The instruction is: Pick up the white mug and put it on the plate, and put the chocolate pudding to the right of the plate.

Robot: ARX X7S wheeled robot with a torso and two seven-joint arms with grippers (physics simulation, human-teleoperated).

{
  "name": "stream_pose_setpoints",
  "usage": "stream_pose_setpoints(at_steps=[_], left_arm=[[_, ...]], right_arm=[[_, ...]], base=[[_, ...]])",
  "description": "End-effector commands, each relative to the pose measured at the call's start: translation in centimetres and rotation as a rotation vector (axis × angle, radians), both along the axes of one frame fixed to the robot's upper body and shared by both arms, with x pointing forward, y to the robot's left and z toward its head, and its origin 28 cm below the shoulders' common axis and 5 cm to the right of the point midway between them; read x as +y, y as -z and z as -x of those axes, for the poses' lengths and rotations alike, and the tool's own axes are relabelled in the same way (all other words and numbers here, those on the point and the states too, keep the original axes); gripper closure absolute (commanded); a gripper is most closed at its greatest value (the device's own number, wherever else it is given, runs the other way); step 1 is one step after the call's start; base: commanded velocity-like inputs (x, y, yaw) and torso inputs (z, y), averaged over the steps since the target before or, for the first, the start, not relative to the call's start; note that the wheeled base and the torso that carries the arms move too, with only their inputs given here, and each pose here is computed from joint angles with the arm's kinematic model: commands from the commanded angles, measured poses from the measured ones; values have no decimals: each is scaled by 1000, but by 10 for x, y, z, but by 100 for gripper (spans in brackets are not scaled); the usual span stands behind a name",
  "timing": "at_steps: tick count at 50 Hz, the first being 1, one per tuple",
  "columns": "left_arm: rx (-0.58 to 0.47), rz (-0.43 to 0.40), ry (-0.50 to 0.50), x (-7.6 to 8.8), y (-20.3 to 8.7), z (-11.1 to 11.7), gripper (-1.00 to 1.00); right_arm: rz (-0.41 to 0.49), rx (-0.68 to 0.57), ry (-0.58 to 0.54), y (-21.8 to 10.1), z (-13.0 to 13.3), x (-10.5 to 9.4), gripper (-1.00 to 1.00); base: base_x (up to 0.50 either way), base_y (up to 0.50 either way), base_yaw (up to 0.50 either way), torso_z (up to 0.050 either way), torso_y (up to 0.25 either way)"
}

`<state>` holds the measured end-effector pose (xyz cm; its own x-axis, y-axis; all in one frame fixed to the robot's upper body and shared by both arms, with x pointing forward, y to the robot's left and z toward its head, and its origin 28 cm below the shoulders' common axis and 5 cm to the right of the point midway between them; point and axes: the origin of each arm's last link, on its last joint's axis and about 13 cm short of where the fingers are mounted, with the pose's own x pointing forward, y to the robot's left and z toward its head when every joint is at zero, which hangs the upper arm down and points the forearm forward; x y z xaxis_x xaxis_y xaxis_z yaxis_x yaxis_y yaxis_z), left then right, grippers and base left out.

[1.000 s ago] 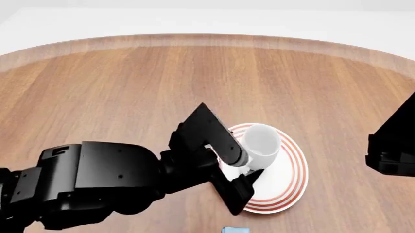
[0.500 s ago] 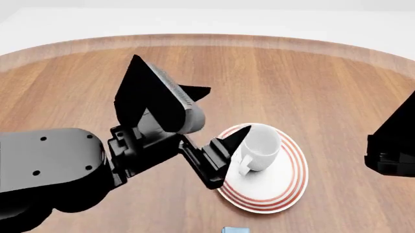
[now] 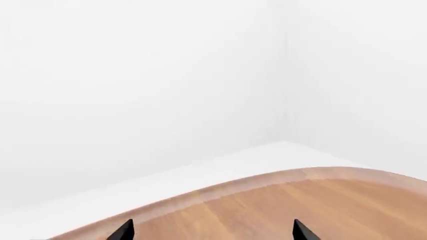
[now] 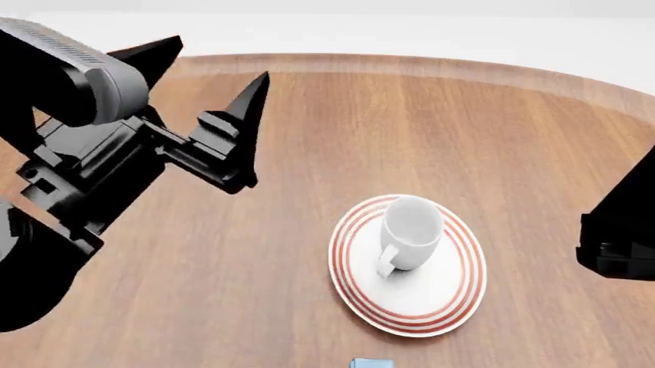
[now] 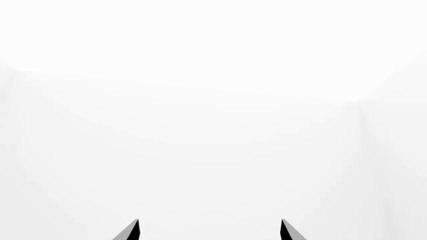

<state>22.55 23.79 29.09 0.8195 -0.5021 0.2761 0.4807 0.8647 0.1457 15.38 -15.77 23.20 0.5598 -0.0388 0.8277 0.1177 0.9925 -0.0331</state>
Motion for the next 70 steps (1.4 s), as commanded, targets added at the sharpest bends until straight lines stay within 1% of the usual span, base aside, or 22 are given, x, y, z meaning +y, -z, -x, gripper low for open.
stream_pose_setpoints(at_steps=[1,4,5,12,15,18,25,30,36,44,46,47,49,54,55,58,60,63,64,70], left_arm=[[-204,24,-276,21,-12,4,-100],[-203,41,-288,24,-11,4,-100],[-209,54,-317,27,-11,4,-100],[-219,110,-384,37,-12,3,-100],[-248,88,-471,41,-13,2,-100],[-260,92,-500,43,-13,2,-100],[-269,114,-511,44,-13,2,-100],[-278,99,-537,44,-11,2,-100],[-292,88,-539,43,-11,3,-100],[-303,86,-537,42,-12,5,-100],[-304,81,-538,41,-12,4,-100],[-304,81,-535,40,-12,4,-100],[-305,82,-533,40,-12,4,-100],[-300,83,-532,40,-11,4,-100],[-298,83,-534,40,-11,4,-100],[-297,77,-534,39,-10,3,-100],[-296,75,-534,39,-10,3,-100],[-295,74,-529,38,-9,3,-100],[-296,70,-527,38,-10,3,-100],[-290,66,-527,37,-10,2,-100]], right_arm=[[12,-21,15,-1,1,-2,-100],[13,-20,15,0,1,-2,-100],[13,-20,15,0,1,-1,-100],[13,-20,16,-1,1,-2,-100],[14,-18,16,-1,0,-1,-100],[14,-18,17,-1,0,-1,-100],[15,-17,17,-1,0,-1,-100],[18,-18,18,-2,0,-1,-100],[28,-14,8,-4,0,2,-100],[61,-8,-36,-9,3,14,-100],[91,39,-45,-7,2,21,-100],[104,85,-61,-3,1,27,-100],[124,112,-65,0,1,32,-100],[128,140,-86,2,3,40,-100],[110,173,-117,2,4,43,-100],[108,193,-140,4,5,49,-100],[116,194,-141,4,6,51,-100],[117,229,-167,8,7,58,-100],[139,238,-168,10,8,61,-100],[119,307,-198,14,13,71,-100]], base=[[0,0,0,0,0],[0,0,0,0,0],[0,0,0,0,0],[0,0,0,0,0],[0,0,0,0,0],[0,0,0,0,0],[0,0,0,0,0],[0,0,0,0,0],[0,0,0,0,0],[0,0,0,0,0],[0,0,0,0,0],[0,0,0,0,0],[0,0,0,0,0],[0,0,0,0,0],[0,0,0,0,0],[0,0,0,0,0],[0,0,0,0,0],[0,0,0,0,0],[0,0,0,0,0],[0,0,0,0,0]])
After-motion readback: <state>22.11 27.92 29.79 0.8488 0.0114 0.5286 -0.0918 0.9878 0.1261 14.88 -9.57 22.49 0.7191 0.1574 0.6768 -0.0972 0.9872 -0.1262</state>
